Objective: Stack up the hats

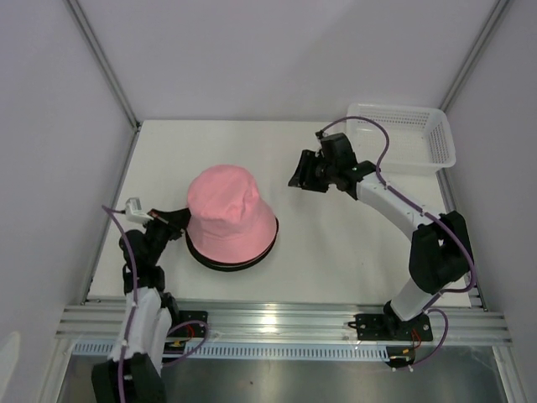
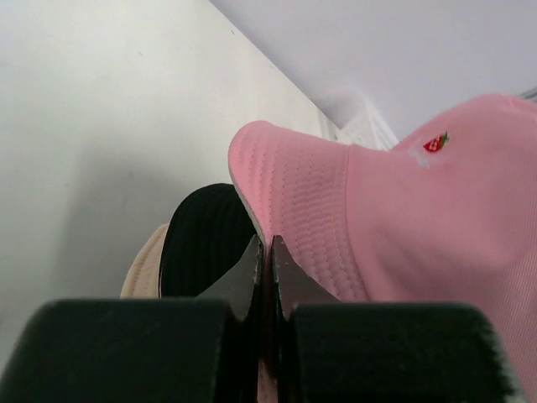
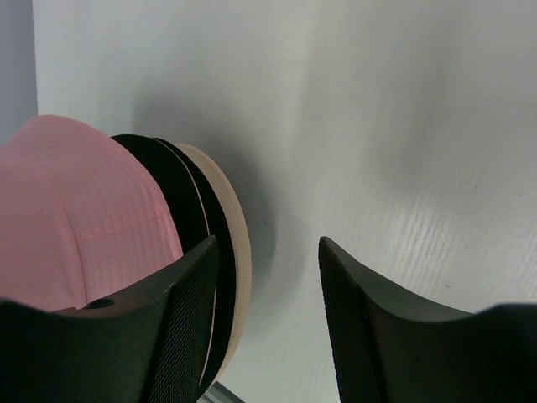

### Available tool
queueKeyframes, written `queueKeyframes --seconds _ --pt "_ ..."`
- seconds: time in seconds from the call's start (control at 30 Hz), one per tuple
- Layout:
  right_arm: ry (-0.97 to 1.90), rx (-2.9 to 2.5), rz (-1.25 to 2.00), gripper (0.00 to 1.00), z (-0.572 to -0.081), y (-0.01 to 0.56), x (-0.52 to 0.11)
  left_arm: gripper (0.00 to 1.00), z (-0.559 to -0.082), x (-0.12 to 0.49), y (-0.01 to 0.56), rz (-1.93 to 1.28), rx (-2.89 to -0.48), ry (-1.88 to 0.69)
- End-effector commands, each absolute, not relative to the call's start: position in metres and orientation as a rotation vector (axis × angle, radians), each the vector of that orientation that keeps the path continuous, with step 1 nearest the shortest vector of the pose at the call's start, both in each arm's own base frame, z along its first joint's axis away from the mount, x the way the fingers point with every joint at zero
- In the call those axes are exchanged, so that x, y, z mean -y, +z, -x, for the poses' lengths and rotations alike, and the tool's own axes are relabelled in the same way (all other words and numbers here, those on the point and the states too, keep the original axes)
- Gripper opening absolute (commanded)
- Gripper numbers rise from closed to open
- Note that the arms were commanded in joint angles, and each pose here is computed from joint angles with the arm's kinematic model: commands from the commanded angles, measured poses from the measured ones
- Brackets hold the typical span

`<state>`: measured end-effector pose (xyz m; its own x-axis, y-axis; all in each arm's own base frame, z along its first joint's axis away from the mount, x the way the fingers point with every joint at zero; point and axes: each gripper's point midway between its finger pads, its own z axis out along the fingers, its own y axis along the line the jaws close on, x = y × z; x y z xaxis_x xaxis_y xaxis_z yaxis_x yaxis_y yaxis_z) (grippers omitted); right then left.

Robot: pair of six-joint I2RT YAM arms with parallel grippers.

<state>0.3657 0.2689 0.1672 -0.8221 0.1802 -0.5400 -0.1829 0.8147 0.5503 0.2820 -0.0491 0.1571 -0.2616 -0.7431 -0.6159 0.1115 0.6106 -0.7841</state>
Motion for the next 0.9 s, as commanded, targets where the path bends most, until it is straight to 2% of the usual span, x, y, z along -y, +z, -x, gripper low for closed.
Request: queueKeyframes --seconds 0.0,0.2,0.43,0.87 --pt "0.888 -2.258 0.041 0.55 -0.370 0.209 -0.294 0.01 -0.272 0.018 0.125 0.633 -1.647 -0.653" --pt "0.990 -2.256 0.011 0.57 -0.357 0.203 -0.310 0.01 -0.258 0.014 0.114 0.699 -1.614 -0.638" --pt "1.108 -2.266 -0.009 0.57 -0.330 0.192 -0.321 0.01 -0.244 0.006 0.067 0.848 -1.666 -0.592" --pt "1.300 -2.179 0.030 0.60 -0.292 0.206 -0.361 0.01 -0.240 0.004 0.065 0.880 -1.658 -0.573"
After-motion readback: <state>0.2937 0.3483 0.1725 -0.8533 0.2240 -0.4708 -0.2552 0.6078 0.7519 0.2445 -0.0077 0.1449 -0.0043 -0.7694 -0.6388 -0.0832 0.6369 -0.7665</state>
